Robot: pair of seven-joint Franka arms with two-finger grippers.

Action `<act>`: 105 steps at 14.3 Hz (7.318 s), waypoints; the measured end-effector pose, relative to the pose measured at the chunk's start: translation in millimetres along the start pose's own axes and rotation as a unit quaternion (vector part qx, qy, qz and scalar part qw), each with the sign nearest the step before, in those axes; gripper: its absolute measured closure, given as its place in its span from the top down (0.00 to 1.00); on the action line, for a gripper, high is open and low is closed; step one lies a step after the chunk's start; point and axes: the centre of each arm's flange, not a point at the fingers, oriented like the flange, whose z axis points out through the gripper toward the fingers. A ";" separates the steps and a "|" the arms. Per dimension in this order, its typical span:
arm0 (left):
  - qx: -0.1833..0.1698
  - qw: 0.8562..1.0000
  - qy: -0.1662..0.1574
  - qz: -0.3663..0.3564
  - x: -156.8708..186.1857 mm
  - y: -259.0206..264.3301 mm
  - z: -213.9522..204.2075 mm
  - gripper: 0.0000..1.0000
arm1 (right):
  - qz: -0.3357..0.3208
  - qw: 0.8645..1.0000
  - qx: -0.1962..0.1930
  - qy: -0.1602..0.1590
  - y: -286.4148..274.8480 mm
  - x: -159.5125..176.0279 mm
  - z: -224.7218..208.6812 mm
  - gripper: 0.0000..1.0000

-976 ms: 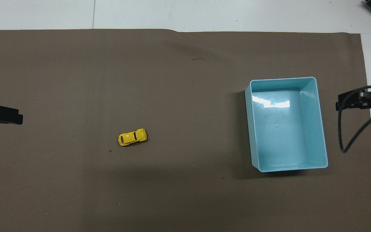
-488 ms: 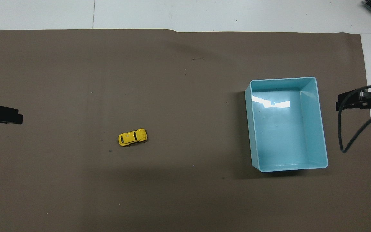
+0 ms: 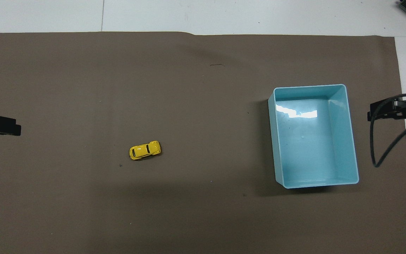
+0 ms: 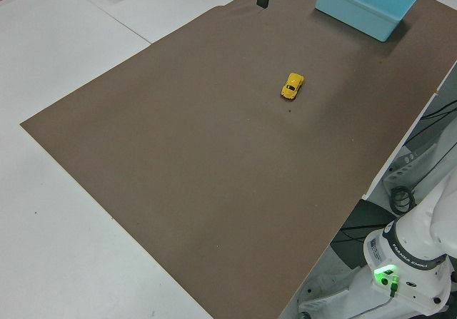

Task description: Wind up and store yellow beetle car

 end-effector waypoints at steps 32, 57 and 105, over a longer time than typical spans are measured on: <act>-0.018 0.609 -0.034 -0.792 8.7 106.0 189.2 1.00 | 0.000 1.000 0.000 0.000 0.0 0.0 0.0 1.00; -0.011 0.574 -0.030 -0.818 -18.9 200.5 349.0 0.99 | 0.000 1.000 0.000 0.000 0.0 0.0 0.0 1.00; -0.037 0.643 -0.017 -0.764 48.1 102.5 258.8 1.00 | 0.000 1.000 0.000 0.000 0.1 0.1 -0.1 1.00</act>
